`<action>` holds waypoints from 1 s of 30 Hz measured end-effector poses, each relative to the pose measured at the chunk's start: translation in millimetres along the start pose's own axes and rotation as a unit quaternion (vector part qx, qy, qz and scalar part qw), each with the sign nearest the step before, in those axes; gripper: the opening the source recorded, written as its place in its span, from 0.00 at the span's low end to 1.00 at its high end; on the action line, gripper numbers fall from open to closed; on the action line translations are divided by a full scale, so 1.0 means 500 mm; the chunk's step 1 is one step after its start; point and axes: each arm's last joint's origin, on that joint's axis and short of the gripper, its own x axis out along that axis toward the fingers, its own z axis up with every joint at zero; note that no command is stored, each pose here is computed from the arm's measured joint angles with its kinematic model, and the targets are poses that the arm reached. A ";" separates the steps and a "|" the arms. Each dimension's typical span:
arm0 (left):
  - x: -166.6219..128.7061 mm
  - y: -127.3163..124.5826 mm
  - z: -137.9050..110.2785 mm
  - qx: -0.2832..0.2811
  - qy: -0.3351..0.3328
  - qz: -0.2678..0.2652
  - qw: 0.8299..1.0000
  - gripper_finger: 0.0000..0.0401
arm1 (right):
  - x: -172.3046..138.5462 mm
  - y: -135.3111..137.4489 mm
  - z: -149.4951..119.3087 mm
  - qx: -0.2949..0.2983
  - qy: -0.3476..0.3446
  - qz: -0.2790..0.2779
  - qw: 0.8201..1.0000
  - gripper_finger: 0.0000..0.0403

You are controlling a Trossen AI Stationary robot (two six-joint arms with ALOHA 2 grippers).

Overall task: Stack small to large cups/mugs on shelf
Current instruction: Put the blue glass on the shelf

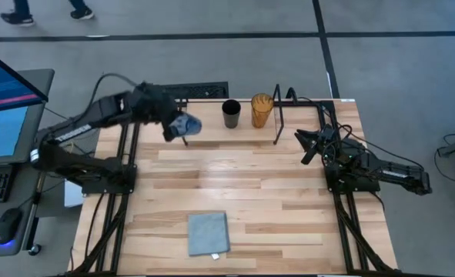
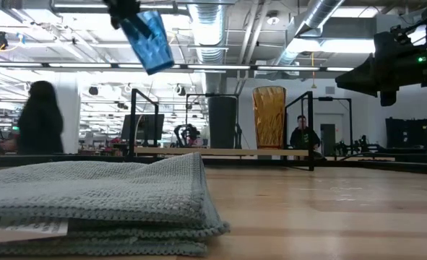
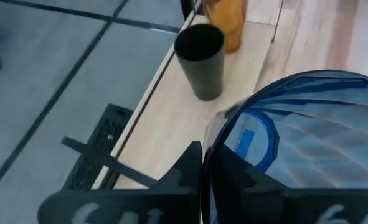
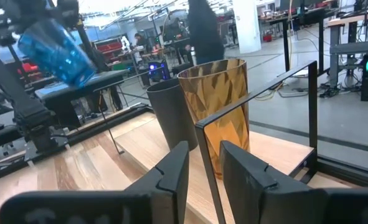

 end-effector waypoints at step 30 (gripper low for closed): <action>0.354 0.162 0.065 0.016 0.227 -0.059 0.972 0.01 | 0.000 0.000 0.000 0.004 0.000 0.001 1.000 0.28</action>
